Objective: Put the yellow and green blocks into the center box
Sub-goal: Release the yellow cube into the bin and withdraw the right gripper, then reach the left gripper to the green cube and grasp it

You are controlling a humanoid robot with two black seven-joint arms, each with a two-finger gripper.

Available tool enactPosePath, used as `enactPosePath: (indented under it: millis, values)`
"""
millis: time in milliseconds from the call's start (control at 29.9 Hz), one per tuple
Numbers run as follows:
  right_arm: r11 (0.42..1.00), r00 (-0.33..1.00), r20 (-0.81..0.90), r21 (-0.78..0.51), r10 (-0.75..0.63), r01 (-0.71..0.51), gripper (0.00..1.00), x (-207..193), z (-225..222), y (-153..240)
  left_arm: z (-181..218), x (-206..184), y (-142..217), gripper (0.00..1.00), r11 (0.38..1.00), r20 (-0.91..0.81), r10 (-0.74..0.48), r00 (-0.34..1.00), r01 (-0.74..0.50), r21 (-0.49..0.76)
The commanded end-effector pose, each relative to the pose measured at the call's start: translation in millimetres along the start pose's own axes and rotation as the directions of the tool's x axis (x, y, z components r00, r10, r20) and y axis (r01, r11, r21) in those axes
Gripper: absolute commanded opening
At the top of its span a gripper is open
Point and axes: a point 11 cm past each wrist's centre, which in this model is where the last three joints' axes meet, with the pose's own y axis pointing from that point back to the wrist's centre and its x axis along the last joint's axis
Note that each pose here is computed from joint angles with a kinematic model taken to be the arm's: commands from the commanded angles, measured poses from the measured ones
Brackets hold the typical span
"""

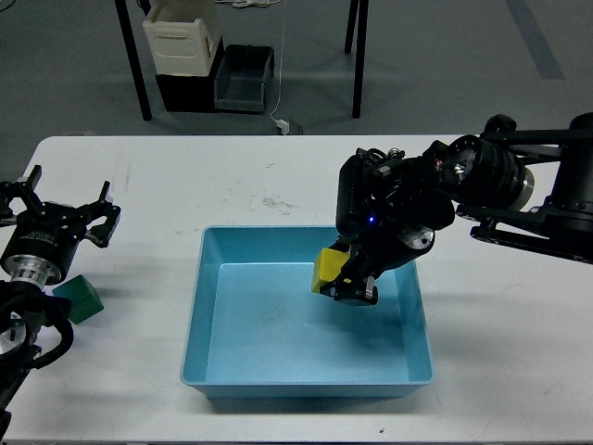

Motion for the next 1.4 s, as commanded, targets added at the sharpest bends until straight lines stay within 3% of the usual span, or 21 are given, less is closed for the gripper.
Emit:
enactPosePath:
  millis: [0, 134, 268, 368, 435, 502, 635, 769, 870, 1037, 1237, 1371]
  values:
    - [0.999, 0.996, 0.083, 0.049, 0.007, -0.011, 0.62, -12.8, -10.0, -31.5, 29.5, -5.0, 0.5, 1.0, 0.999, 0.133, -0.013, 0.991, 0.008, 0.039]
    - [0.995, 0.991, 0.128, 0.092, 0.031, -0.042, 0.95, -14.6, -21.9, -43.3, 59.8, -22.4, 1.6, 1.0, 0.995, 0.459, -0.098, 0.883, 0.09, 0.039]
    - [0.988, 0.975, 0.202, 0.103, 0.09, -0.112, 0.97, -6.0, -18.6, -34.5, 80.7, -48.3, 6.9, 1.0, 0.967, 0.732, -0.227, 0.643, 0.241, 0.088]
    - [0.965, 0.932, 0.279, 0.054, 0.231, -0.256, 0.97, 13.3, 1.0, -5.3, 99.5, -81.2, 16.9, 1.0, 0.893, 0.824, -0.347, 0.449, 0.427, 0.143]
    - [0.906, 0.865, 0.303, 0.012, 0.399, -0.422, 0.97, 27.7, 8.9, 11.4, 113.4, -105.4, 24.0, 0.99, 0.83, 0.872, -0.384, 0.304, 0.528, 0.181]
    - [0.812, 0.764, 0.321, -0.031, 0.56, -0.582, 0.97, 42.2, 14.1, 27.3, 116.4, -116.4, 23.0, 0.99, 0.816, 0.909, -0.378, 0.178, 0.528, 0.235]
    - [0.63, 0.565, 0.355, -0.095, 0.745, -0.771, 0.98, 47.3, 10.5, 55.0, 107.8, -117.7, 20.2, 0.99, 0.815, 0.924, -0.354, -0.143, 0.438, 0.38]
    - [0.465, 0.359, 0.442, -0.158, 0.822, -0.871, 0.99, 27.4, -7.3, 79.7, 107.6, -107.7, 19.6, 0.99, 0.825, 0.778, -0.345, -0.525, 0.226, 0.518]
    - [0.351, 0.186, 0.516, -0.242, 0.836, -0.905, 0.99, 7.7, -16.0, 91.9, 104.3, -90.8, 19.0, 1.0, 0.83, 0.637, -0.357, -0.683, 0.082, 0.552]
    - [0.204, -0.127, 0.584, -0.467, 0.802, -0.86, 0.99, -41.1, -1.0, 116.5, 109.3, -66.1, 27.1, 1.0, 0.804, 0.362, -0.431, -0.826, -0.17, 0.57]
    - [0.035, -0.503, 0.541, -0.704, 0.674, -0.71, 0.99, -117.4, 10.1, 147.2, 87.8, -39.8, 42.5, 1.0, 0.693, 0.107, -0.538, -0.836, -0.368, 0.62]
    - [-0.025, -0.672, 0.464, -0.812, 0.578, -0.582, 0.99, -171.6, 5.5, 163.5, 73.8, -16.4, 46.0, 1.0, 0.627, -0.079, -0.562, -0.823, -0.486, 0.609]
